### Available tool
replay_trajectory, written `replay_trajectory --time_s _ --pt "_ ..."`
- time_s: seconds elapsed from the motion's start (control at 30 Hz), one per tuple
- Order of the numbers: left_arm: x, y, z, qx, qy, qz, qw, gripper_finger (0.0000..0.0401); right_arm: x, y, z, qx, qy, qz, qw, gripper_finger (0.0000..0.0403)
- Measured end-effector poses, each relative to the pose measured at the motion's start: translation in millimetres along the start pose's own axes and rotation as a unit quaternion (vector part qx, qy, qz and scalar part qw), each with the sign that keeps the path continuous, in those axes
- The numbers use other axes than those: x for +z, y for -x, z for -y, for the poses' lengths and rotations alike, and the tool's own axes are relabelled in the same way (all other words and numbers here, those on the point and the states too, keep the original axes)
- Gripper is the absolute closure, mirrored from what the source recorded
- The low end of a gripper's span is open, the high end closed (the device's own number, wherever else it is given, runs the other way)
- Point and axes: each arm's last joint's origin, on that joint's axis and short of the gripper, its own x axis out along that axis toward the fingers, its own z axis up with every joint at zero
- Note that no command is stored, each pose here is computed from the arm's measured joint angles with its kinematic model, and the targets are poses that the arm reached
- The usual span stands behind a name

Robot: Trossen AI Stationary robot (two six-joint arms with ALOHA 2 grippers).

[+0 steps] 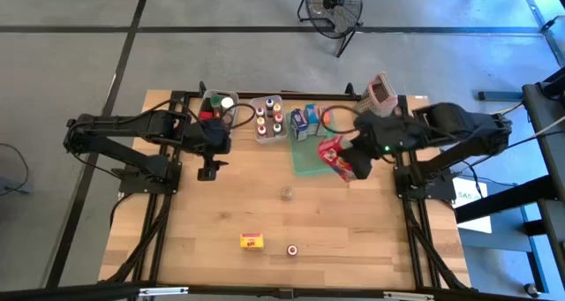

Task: Pick & Place Kitchen Items
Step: Put the red cereal box into the blue bin

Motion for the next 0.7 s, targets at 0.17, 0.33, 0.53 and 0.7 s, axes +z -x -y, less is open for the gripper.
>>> replay_trajectory --time_s 0.17,0.33,0.53,0.7 --pt "-6.3 0.2 -0.8 0.016 -0.005 -0.033 0.999 0.0148 -17.8 -1.7 -20.7 -0.045 0.021 0.057 0.997 0.0277" --pt "-9.9 0.5 -0.7 0.015 -0.007 -0.051 0.999 0.0148 -42.7 -17.7 -45.1 -0.109 0.065 0.101 0.987 0.0277" --pt "-14.0 -1.1 -0.3 0.015 -0.006 -0.070 0.997 0.0148 -74.7 -24.2 -48.8 -0.178 0.040 0.080 0.980 0.0277" --pt "-20.5 -8.5 0.9 0.014 -0.008 -0.086 0.996 0.0150 -85.9 -14.8 -46.5 -0.193 0.014 0.093 0.977 0.0277"
